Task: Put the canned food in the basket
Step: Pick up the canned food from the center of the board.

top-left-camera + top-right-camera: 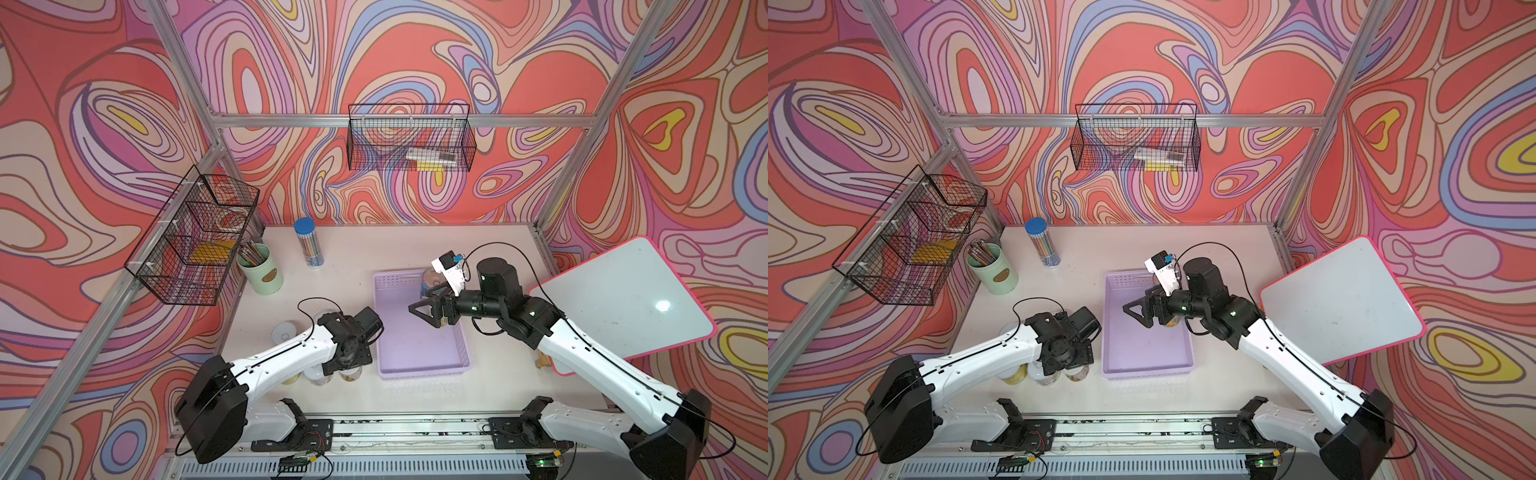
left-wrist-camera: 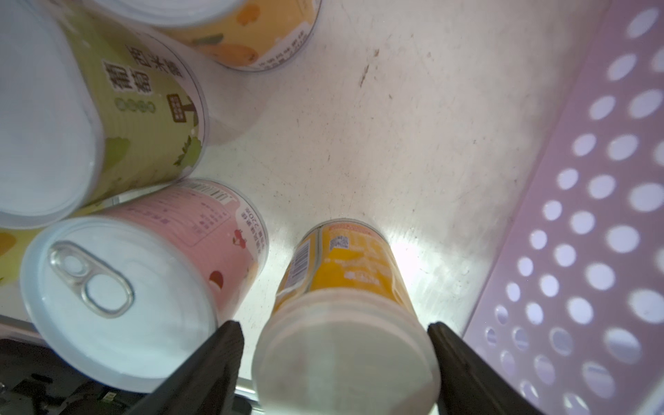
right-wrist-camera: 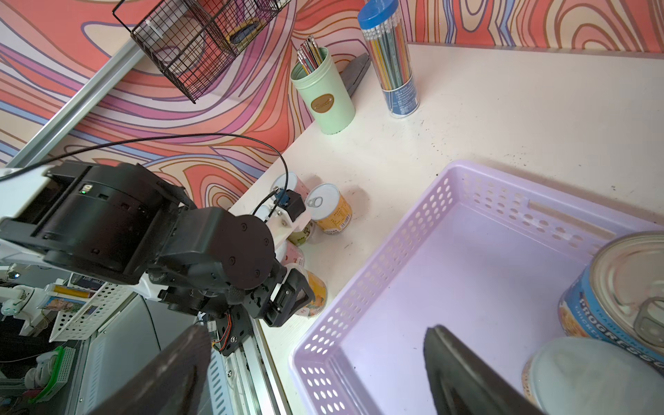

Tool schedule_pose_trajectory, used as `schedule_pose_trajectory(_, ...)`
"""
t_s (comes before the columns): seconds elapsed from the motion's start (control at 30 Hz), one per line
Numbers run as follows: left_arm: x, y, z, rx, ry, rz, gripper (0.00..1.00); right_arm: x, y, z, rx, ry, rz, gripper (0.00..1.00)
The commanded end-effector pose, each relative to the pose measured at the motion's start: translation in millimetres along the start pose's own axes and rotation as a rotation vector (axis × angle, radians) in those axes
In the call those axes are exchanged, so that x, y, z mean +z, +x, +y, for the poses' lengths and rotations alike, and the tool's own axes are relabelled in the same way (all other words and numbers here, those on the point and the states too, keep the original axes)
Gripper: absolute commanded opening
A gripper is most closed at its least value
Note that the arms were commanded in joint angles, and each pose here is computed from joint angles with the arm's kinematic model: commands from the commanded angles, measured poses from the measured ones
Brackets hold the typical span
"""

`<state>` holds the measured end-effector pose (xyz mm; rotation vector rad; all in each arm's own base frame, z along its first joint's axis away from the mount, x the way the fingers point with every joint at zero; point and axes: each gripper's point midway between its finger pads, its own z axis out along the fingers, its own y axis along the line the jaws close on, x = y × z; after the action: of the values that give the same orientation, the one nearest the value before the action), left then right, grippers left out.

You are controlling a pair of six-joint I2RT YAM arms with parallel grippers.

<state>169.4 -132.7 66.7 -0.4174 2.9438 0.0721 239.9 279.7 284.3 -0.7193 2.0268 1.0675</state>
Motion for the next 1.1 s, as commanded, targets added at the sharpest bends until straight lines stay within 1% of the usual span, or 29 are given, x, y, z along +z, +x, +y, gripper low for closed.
schedule_pose_trajectory(0.0,-2.5,3.4,0.7,0.023,-0.026,0.009,0.85,-0.9,1.6,-1.9,0.000,0.009,-0.004,0.94)
schedule_pose_trajectory(0.3,-4.7,-1.6,-3.5,0.028,-0.022,-0.010,0.79,-2.0,2.9,-2.1,-0.005,0.013,0.000,0.94)
schedule_pose_trajectory(0.77,1.7,-0.1,-4.8,0.026,-0.024,-0.002,0.79,-1.0,1.5,-1.7,-0.007,0.011,0.005,0.93)
schedule_pose_trajectory(1.07,-1.9,-2.6,-4.7,0.030,-0.018,-0.017,0.71,0.3,-0.4,-0.4,0.000,0.002,0.006,0.93)
